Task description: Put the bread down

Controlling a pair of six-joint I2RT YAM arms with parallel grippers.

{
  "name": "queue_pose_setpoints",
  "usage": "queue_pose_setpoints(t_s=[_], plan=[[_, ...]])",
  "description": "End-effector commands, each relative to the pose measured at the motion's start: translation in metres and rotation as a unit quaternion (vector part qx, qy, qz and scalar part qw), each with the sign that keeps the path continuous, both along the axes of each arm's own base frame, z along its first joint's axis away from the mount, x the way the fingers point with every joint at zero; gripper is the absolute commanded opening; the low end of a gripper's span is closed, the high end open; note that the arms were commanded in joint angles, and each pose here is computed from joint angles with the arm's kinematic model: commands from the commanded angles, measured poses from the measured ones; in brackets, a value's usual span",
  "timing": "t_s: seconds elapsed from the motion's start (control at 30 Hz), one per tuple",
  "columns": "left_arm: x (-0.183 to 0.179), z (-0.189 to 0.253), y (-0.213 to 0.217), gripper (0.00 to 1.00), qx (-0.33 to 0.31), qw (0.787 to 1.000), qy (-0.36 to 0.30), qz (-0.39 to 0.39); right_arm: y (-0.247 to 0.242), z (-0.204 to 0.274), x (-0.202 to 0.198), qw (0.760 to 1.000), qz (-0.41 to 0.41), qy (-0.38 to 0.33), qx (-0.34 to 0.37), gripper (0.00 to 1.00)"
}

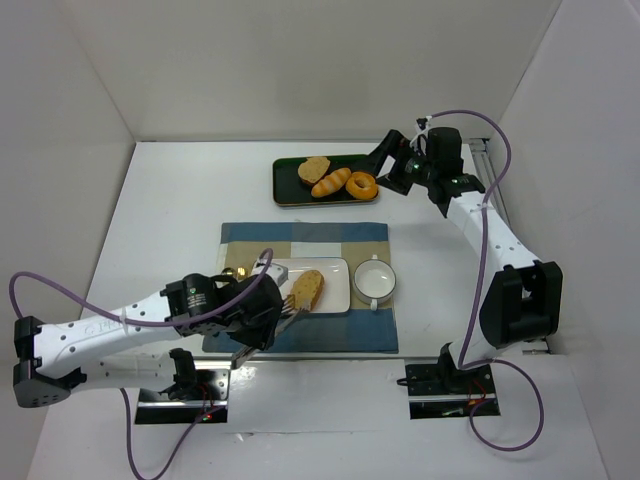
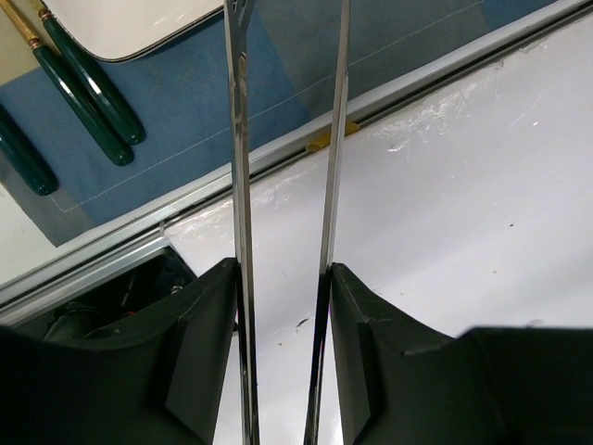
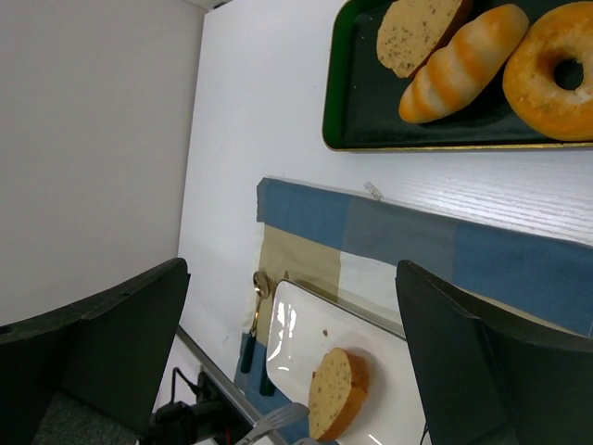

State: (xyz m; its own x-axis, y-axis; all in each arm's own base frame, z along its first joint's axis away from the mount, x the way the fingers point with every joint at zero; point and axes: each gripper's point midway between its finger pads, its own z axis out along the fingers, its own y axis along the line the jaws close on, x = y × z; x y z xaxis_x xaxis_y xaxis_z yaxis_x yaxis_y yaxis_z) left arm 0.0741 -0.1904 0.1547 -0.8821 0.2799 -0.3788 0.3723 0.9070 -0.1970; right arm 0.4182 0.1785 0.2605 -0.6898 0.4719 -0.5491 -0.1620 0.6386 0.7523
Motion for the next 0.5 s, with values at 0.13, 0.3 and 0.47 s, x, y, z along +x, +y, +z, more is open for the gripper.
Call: queue_pose_setpoints(t_s=[0.13,0.3,0.47], plan=[[0.005,0.016,-0.003,0.55,-0.030,0.999,-0.018,0.021,-0.001,0.007,0.002,1.000,0.001,-0.017,0.007,1.00],[0.004,0.033,-0.001,0.55,-0.057,0.998,-0.026,0.026,0.001,0.006,0.001,1.000,0.004,-0.015,0.014,1.00],[0.003,0.038,0.004,0.54,-0.063,0.997,-0.029,0.038,0.003,-0.001,0.001,1.000,0.005,-0.005,0.023,1.00]])
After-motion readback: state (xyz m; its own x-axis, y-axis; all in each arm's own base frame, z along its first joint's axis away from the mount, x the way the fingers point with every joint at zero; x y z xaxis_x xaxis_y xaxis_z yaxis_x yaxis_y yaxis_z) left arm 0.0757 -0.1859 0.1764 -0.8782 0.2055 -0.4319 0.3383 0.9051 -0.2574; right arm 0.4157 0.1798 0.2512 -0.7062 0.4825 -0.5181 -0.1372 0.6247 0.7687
